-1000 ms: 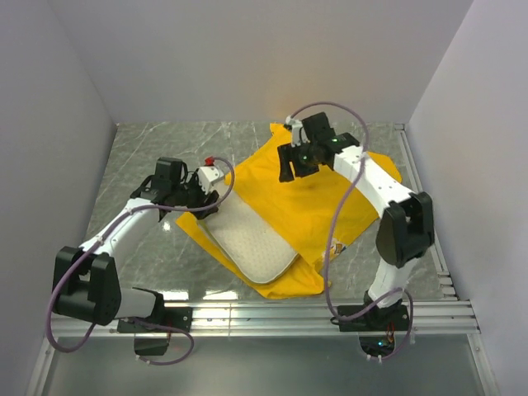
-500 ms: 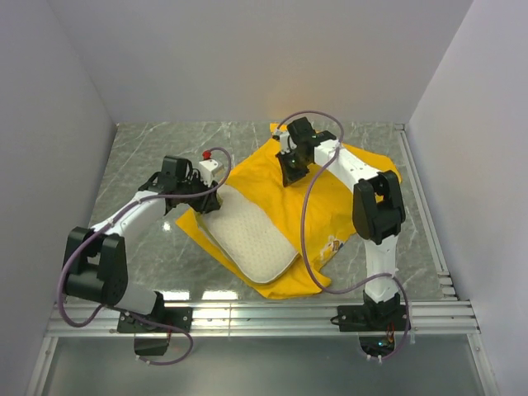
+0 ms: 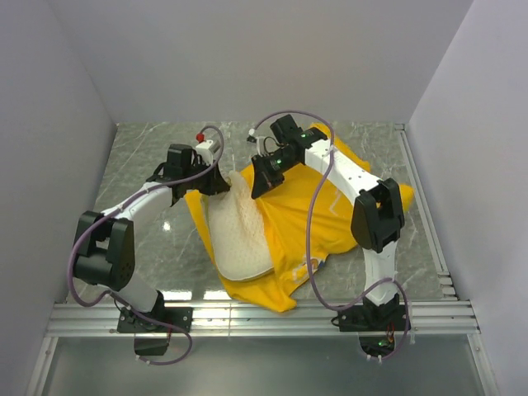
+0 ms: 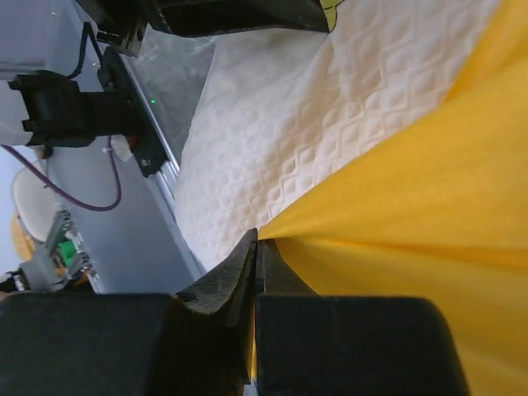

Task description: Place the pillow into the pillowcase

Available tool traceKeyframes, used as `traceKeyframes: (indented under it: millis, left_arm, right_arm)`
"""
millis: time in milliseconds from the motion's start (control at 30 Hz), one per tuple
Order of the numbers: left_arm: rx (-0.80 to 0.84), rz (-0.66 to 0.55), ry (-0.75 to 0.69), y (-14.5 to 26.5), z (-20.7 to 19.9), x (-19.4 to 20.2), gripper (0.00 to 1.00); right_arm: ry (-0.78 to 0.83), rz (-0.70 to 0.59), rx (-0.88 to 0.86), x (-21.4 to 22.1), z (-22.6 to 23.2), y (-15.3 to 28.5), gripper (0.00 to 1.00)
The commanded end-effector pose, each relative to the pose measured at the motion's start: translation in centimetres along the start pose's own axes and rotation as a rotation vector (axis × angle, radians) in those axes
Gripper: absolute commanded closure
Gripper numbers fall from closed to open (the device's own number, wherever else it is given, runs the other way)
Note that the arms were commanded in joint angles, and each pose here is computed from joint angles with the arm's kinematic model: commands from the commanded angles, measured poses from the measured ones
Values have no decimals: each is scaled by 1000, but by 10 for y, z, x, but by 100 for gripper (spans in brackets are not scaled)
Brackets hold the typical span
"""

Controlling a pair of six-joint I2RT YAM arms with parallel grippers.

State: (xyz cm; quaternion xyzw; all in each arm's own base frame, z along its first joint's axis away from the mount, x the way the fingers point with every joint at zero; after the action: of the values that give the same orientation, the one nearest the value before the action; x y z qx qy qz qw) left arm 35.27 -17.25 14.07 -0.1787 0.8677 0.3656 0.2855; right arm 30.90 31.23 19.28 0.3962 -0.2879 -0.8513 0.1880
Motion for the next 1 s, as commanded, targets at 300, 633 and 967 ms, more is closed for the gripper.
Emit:
traceKeyframes:
  millis: [300, 633, 967]
  left_arm:
    - [53, 12, -20, 24, -14, -1, 62]
    - [90, 191, -615, 102, -12, 40, 20]
    - [60, 280, -678, 36, -15, 90, 33]
  right_arm:
    - [8, 68, 90, 19, -61, -9, 100]
    - [54, 9, 200, -13, -82, -1, 100]
    - [135, -238, 387, -98, -110, 27, 100]
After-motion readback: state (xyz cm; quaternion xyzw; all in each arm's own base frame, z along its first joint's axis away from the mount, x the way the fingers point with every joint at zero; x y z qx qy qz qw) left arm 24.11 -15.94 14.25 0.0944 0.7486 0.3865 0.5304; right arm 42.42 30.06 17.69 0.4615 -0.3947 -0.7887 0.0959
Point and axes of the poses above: each gripper's point midway between its finger pads, its own y axis back along the fingers, its own z axis along the line the jaws close on, x = y × z, the point moved 3 cm from there along y, back along the fingers, and after that the axes turned 13 degrees about y, right-handed, at the moved point
